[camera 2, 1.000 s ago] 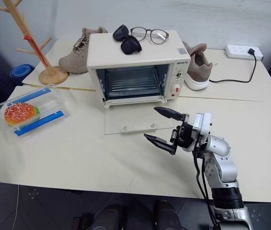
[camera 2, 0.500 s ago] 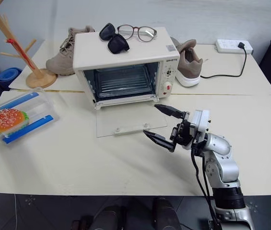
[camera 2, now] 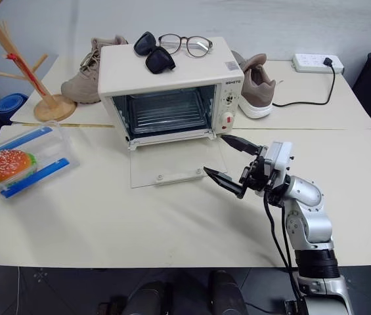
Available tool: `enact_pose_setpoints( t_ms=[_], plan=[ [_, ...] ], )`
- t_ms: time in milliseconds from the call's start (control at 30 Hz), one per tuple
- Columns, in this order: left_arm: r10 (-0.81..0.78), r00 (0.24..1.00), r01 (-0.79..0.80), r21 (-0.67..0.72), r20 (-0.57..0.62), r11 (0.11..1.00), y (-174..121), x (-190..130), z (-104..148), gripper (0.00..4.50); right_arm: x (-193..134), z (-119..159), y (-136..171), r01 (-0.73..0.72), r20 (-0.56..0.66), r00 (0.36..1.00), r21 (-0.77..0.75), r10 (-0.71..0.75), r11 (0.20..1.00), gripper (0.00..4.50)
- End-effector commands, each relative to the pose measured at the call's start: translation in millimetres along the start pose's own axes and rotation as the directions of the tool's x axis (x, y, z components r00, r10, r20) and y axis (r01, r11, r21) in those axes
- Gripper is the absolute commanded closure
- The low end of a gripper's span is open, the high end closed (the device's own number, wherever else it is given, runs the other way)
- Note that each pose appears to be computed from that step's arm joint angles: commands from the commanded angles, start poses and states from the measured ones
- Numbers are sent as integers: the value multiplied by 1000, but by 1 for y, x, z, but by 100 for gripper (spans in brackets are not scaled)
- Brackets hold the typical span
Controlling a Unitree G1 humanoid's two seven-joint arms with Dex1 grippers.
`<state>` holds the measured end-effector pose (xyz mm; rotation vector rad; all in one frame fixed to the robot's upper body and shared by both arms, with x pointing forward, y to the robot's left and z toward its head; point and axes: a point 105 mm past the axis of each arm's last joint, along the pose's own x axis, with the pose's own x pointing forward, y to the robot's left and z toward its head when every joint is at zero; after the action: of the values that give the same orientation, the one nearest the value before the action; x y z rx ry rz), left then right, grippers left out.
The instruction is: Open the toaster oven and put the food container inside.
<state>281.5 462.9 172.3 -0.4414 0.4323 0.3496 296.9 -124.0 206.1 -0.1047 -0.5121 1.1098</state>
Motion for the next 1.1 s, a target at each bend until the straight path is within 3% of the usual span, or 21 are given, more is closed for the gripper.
enact_pose_setpoints(
  t_ms=[33,200,333,433,633,867,1033,1100],
  plan=[
    [-31,997,32,-4,77,999,-4,-19,25,449,-7,6,-2,0,8,1000,-38,0,999,0],
    [-148,987,142,83,68,986,-43,-44,32,449,-20,0,-2,12,-29,999,-25,-13,1000,0],
    [-170,985,174,201,-34,964,-75,-65,18,449,-38,-10,-1,19,-82,996,-9,-20,1000,0],
    [-309,951,303,250,-15,920,-122,-71,12,449,-51,-20,-1,43,-115,993,10,-42,999,0],
    [-456,890,437,317,-15,842,-191,-61,-26,449,-75,-33,6,61,-163,985,45,-53,997,0],
    [-516,857,503,239,-10,830,-247,-50,-54,449,-88,-32,2,133,-168,977,13,-129,991,0],
    [-522,851,521,215,-58,826,-269,-44,-71,449,-88,-30,2,162,-161,974,-1,-160,987,0],
    [-522,842,538,255,-135,803,-280,-39,-85,449,-86,-28,5,173,-150,974,-1,-171,985,0]
  ],
)
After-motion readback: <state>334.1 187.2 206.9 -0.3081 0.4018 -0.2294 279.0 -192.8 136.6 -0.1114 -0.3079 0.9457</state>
